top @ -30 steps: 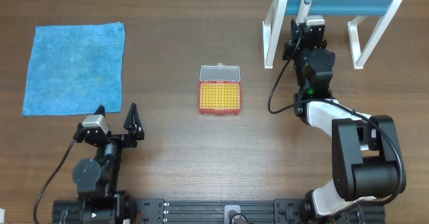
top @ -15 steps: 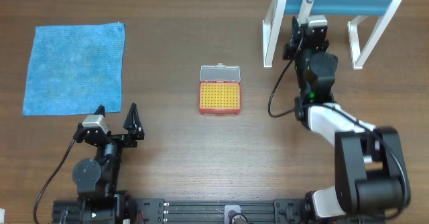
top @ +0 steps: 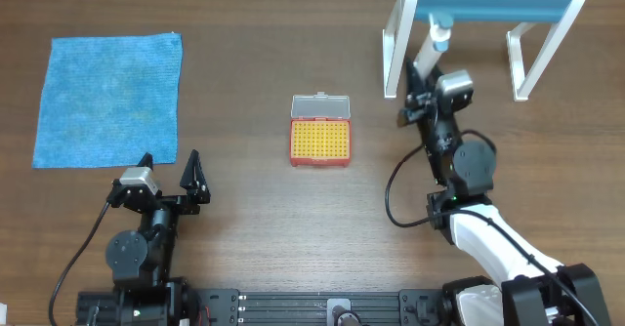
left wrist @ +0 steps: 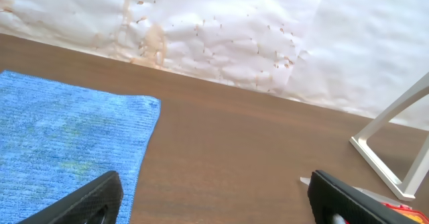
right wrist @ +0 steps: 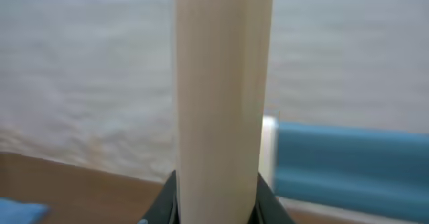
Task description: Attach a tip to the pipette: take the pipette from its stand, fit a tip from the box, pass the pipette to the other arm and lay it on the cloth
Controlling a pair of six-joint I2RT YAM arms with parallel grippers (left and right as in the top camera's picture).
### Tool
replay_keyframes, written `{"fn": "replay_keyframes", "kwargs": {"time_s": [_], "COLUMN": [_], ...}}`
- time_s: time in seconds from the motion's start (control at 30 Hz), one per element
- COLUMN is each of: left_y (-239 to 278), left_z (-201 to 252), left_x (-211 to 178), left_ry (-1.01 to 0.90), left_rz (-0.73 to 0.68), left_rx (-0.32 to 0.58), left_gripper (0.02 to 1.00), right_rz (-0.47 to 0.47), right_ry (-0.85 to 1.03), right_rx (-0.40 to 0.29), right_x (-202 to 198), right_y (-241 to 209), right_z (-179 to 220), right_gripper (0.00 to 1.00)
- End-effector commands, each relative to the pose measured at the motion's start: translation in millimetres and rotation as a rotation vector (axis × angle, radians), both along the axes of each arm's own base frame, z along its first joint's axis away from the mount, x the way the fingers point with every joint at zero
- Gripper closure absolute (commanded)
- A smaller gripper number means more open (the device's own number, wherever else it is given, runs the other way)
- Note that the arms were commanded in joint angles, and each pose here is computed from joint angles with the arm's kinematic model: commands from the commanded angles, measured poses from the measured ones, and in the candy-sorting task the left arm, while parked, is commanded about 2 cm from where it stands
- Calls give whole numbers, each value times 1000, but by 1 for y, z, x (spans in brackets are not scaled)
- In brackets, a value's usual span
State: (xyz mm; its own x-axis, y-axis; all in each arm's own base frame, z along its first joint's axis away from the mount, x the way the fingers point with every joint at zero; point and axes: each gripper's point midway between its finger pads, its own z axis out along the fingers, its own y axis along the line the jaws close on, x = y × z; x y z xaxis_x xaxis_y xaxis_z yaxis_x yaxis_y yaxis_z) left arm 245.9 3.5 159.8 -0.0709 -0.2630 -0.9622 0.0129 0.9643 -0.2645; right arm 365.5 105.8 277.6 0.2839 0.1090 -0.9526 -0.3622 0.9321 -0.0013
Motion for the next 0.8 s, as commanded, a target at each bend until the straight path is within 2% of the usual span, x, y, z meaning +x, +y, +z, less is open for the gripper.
{"fn": "replay_keyframes", "kwargs": {"time_s": [0.03, 0.23, 0.4, 0.5, 0.6, 0.7, 0.8], "left_y": [1, 1, 1, 1, 1, 1, 1], "left_z": [-1, -1, -1, -1, -1, -1, -1], "left_x": [0, 0, 0, 0, 0, 0, 0], "left_ry": [0, 0, 0, 0, 1, 0, 0], "left_rz": [8, 8, 8, 8, 8, 8, 8], "left_rx": [14, 14, 14, 14, 13, 14, 14], "left_gripper": [123, 126, 126, 123, 126, 126, 126], "right_rz": [272, 420, 495, 498, 445, 429, 422], "right_ry": [-7, 101, 146, 175, 196, 175, 179], "right_rx": [9, -19, -37, -46, -52, -89, -90], "right_x": [-27, -42, -46, -36, -24, -18, -13], "right_y": [61, 116, 148, 158, 155, 157, 157], "right_z": [-17, -59, -78, -91, -102, -104, -107], "right_gripper": [919, 917, 919, 919, 917, 919, 919]}}
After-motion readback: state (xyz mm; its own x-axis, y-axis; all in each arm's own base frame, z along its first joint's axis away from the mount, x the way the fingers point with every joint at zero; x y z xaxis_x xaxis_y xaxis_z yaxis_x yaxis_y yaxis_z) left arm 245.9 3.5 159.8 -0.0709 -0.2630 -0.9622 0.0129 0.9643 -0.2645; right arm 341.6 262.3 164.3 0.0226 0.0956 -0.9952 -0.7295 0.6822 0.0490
